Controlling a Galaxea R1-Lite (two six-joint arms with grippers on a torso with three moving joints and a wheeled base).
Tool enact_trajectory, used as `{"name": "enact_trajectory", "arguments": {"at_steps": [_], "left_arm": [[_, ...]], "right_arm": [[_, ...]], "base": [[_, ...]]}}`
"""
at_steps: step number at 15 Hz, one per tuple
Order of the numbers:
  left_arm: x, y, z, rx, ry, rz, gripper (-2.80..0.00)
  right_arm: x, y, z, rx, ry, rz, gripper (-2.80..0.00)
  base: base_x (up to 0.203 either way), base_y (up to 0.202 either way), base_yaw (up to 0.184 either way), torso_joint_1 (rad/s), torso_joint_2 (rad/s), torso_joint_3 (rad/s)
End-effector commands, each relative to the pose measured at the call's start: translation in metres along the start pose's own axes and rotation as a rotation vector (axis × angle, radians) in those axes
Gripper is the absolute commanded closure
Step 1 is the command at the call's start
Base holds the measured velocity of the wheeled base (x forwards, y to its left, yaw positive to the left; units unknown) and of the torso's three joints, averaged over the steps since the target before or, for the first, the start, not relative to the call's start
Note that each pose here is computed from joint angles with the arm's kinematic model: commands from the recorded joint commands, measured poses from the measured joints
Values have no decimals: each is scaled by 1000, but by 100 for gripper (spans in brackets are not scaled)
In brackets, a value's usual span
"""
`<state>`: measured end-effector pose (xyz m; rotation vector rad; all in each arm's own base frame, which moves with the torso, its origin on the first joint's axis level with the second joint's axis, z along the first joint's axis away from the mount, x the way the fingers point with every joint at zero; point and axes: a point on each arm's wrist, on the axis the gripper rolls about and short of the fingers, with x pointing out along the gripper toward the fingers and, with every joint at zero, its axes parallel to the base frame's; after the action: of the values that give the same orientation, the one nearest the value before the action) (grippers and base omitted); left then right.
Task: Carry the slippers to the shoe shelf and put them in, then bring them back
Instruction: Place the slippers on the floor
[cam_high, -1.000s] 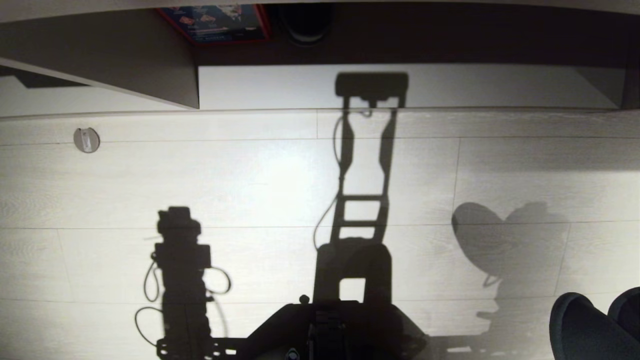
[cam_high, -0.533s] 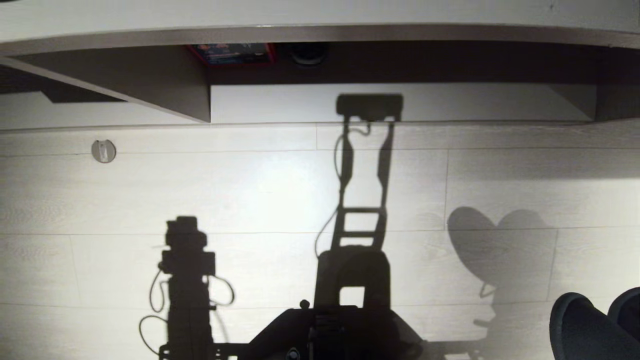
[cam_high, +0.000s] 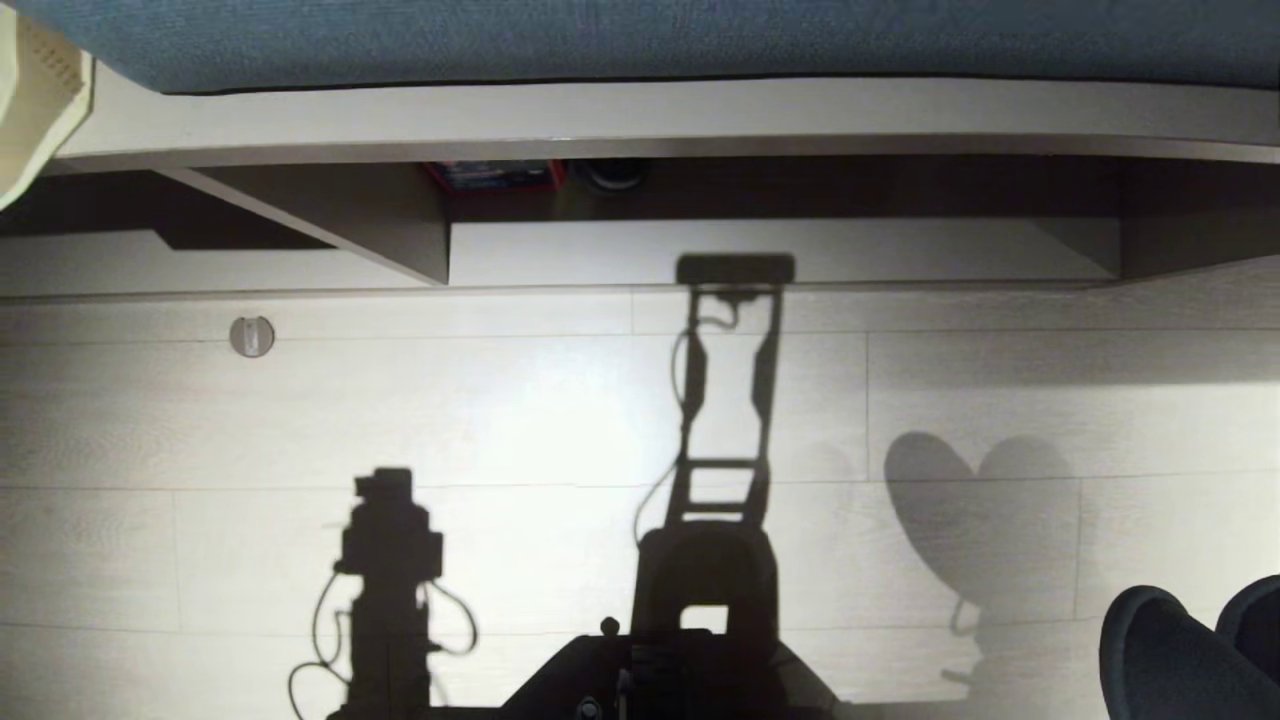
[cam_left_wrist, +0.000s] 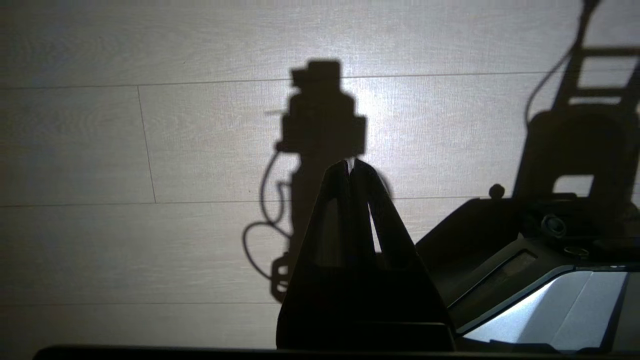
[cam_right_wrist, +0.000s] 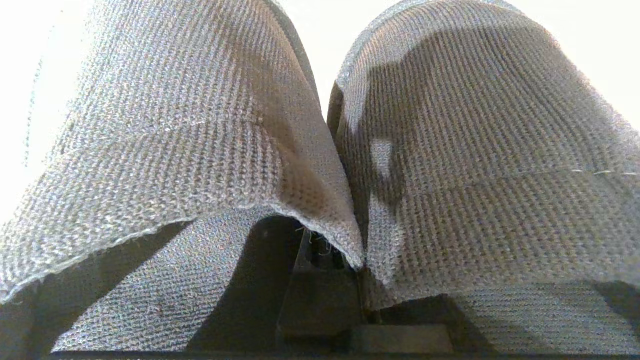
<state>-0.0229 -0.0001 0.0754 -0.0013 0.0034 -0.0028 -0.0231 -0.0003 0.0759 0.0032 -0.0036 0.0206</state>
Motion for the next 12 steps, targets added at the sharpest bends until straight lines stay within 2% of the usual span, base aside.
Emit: {"name": "enact_trajectory", "arguments": {"at_steps": [1,12], "left_arm": [[0,0,0,0,1,0,0],[0,0,0,0,0,0,0]], "right_arm": [[0,0,0,0,4,1,0],[0,0,0,0,4,1,0]], "base": [[0,0,0,-5,6,199],[0,0,0,2,2,204]]}}
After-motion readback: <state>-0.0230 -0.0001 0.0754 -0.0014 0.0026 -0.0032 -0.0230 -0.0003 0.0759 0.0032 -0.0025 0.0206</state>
